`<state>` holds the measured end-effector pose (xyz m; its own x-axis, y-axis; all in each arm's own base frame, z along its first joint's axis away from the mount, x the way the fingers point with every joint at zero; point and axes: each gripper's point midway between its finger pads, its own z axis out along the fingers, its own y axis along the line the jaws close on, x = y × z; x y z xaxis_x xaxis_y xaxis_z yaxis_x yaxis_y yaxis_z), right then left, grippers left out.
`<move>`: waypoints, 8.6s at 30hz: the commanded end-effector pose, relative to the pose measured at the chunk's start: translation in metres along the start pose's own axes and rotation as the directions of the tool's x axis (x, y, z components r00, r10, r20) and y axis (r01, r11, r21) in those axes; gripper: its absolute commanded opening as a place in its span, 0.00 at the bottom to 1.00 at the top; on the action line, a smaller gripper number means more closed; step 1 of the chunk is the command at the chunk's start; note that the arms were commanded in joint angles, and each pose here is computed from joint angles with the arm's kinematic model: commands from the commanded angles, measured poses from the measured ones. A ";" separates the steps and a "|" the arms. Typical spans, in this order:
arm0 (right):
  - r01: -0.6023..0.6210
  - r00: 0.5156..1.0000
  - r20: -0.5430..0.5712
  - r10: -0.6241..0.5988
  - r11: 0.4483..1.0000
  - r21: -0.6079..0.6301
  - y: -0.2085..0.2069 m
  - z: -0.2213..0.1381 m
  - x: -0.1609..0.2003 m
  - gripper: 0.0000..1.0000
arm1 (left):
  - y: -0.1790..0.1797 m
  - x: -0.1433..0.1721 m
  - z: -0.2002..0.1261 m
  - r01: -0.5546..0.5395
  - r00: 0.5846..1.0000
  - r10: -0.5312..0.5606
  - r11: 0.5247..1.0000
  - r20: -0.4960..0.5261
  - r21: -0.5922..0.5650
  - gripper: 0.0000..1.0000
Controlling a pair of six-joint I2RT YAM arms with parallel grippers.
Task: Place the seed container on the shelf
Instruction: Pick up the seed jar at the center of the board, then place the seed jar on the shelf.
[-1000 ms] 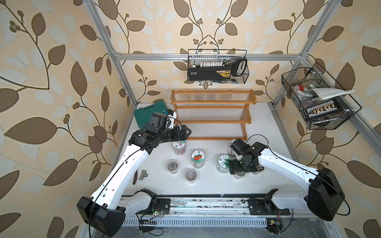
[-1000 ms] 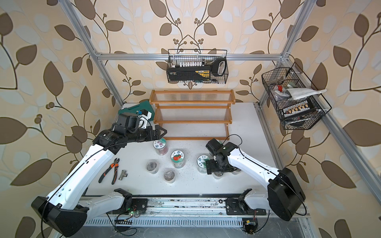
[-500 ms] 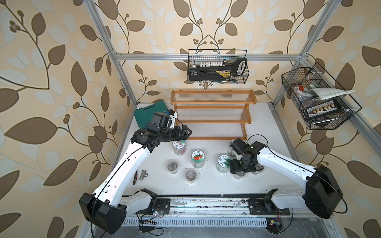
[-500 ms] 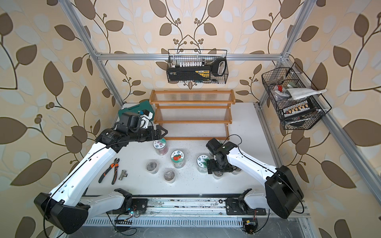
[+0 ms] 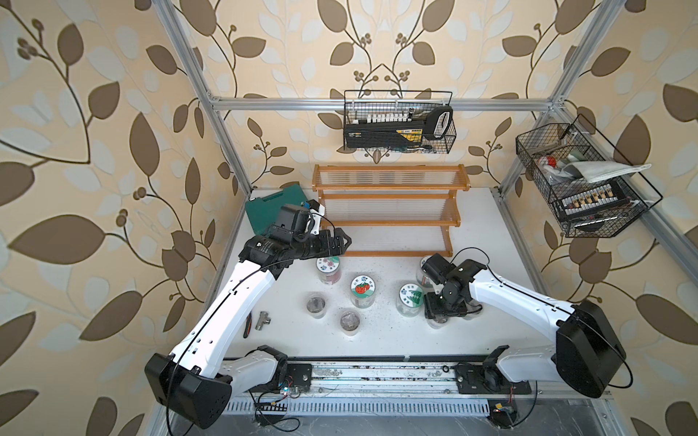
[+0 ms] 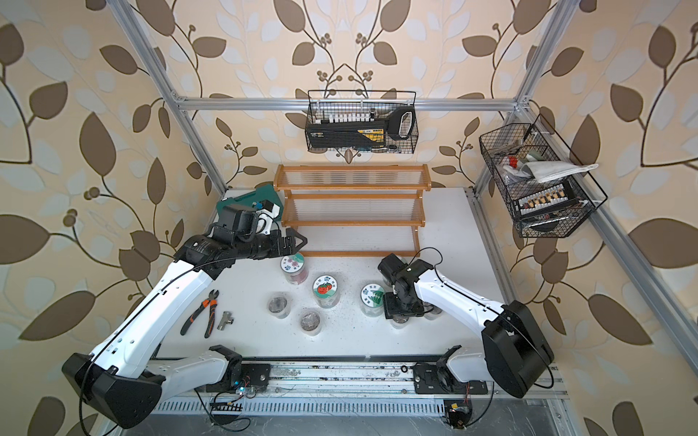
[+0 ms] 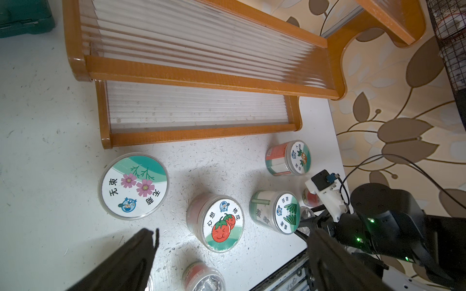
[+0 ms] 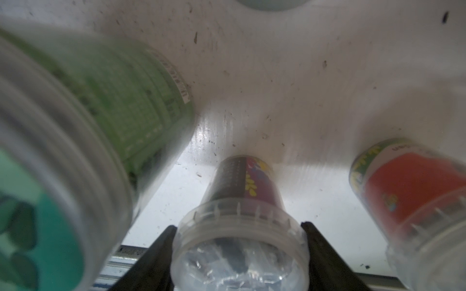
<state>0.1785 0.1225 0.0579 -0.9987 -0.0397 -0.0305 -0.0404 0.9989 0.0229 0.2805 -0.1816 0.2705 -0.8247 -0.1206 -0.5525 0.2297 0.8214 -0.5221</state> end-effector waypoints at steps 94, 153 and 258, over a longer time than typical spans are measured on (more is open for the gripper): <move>0.157 0.941 0.331 -0.064 0.953 -0.261 0.108 -0.226 -0.006 0.59 | -0.192 0.120 0.044 -0.905 0.366 0.527 0.392 0.767 0.162 0.98; 0.151 0.730 0.682 0.050 0.961 -0.232 0.021 -0.282 -0.019 0.99 | -0.161 0.044 0.046 -0.743 0.467 0.441 0.666 0.766 0.069 0.52; 0.103 0.818 0.571 0.061 0.962 -0.251 0.020 -0.187 -0.034 0.99 | -0.002 -0.216 -0.016 -0.268 0.651 0.466 0.880 0.599 -0.393 0.73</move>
<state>0.2065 0.1391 0.2522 -0.7967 0.0513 -0.6023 -0.1451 0.9510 0.2730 0.4490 -0.1475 0.3831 -0.1516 -0.0233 -0.9882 0.1992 0.9785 -0.0536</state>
